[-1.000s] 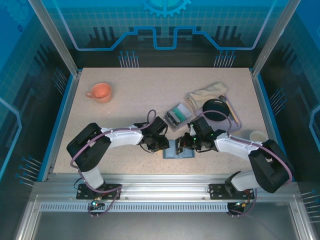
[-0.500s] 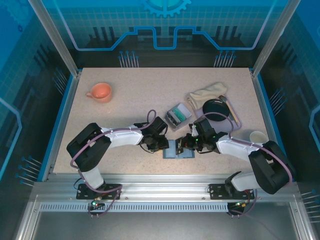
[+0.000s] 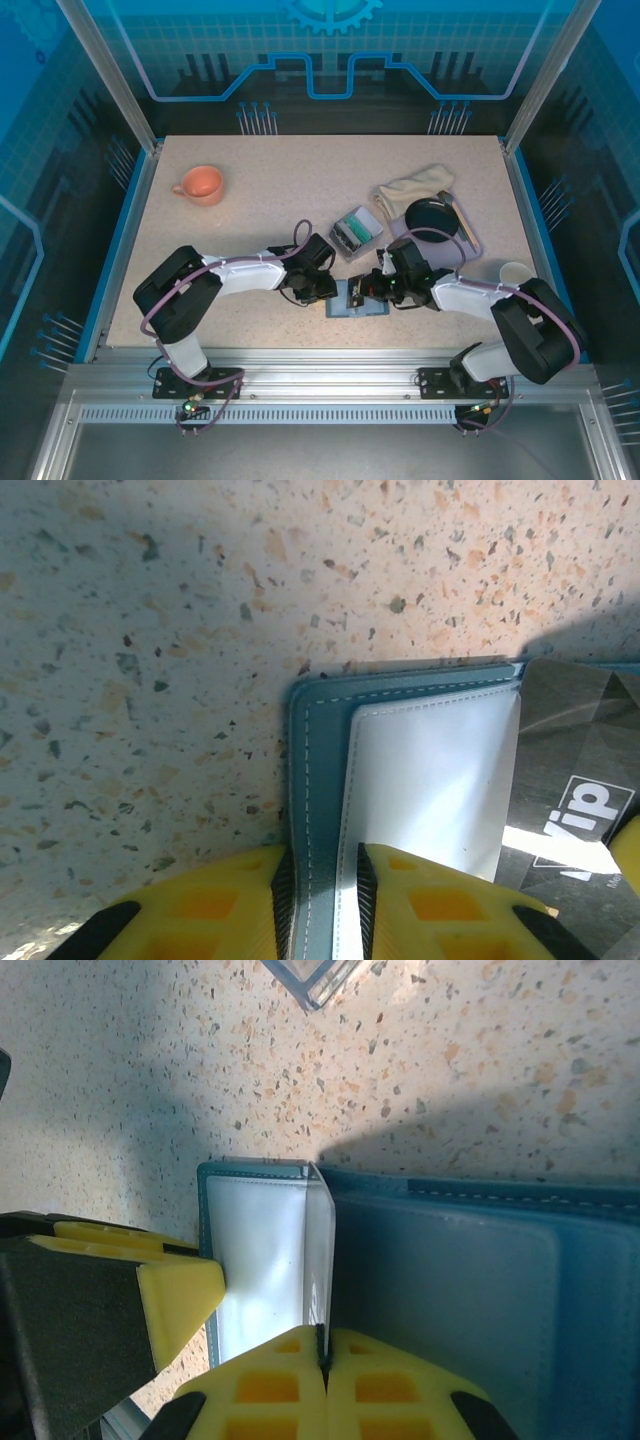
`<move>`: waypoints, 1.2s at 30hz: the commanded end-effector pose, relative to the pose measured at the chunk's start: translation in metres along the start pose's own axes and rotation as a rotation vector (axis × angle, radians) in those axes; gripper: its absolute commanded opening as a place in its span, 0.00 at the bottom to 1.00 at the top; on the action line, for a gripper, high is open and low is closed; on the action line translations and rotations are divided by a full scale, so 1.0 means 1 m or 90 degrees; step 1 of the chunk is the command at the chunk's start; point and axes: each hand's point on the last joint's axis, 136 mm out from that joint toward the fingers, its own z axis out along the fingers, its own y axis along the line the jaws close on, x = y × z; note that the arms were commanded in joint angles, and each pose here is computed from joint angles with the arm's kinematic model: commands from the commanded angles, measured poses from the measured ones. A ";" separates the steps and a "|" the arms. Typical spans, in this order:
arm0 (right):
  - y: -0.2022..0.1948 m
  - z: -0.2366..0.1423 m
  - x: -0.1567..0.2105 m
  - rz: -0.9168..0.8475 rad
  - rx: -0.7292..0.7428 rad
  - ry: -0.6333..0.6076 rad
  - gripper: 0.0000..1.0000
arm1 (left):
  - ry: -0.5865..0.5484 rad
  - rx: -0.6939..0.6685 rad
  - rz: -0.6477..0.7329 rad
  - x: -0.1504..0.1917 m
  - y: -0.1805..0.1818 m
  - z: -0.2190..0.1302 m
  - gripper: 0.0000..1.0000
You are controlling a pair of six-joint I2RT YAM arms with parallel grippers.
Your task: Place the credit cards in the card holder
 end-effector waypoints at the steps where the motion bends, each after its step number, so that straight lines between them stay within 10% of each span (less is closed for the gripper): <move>1: -0.010 0.002 0.029 0.014 0.010 0.059 0.00 | 0.024 -0.018 -0.005 0.012 0.012 0.014 0.26; 25: 0.007 0.016 0.022 0.039 -0.033 0.036 0.00 | 0.026 0.001 -0.020 0.013 0.010 0.016 0.25; 36: 0.003 0.003 0.017 0.004 0.023 0.035 0.16 | 0.022 -0.006 -0.018 0.013 0.013 0.014 0.24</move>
